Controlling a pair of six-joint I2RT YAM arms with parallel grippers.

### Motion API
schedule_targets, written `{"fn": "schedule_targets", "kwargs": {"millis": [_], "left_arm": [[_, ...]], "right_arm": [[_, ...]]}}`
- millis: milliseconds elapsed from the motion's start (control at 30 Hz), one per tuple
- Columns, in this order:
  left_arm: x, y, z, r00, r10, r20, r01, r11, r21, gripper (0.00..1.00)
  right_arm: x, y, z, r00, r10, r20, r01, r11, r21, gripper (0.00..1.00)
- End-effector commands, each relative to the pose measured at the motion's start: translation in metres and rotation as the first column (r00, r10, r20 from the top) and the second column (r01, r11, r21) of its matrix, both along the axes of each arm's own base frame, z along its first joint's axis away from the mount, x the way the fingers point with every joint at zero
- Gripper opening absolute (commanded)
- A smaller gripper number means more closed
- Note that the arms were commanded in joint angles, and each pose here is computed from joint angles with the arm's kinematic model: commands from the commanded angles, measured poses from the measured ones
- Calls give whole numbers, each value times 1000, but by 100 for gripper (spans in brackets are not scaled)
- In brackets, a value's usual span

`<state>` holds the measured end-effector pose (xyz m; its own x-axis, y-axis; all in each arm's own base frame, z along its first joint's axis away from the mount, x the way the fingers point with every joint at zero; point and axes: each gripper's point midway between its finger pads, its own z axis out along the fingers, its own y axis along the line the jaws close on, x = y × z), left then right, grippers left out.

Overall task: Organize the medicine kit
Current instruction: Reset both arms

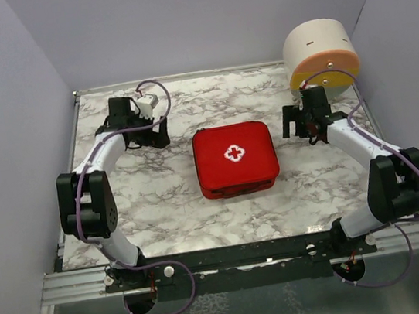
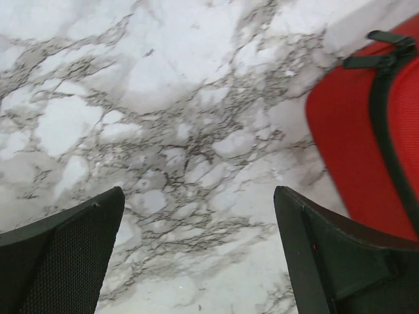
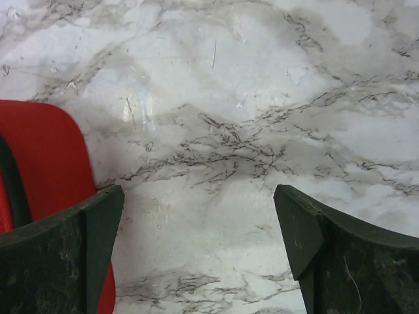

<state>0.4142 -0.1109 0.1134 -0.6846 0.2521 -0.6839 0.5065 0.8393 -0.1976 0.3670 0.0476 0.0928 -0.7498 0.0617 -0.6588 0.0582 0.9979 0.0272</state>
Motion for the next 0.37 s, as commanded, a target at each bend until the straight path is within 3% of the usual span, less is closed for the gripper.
{"fn": "schedule_targets", "kwargs": {"millis": [0,333], "left_arm": [[23,15,1,981,51,185,-60,997,43,99],[34,19,1,944,196,266,-189,981,-49,99]], "right_arm": [[21,7,13,994,17,105,-22,999,45,100],[14,-11,-4,986,-137,96,134,990,39,100]]}}
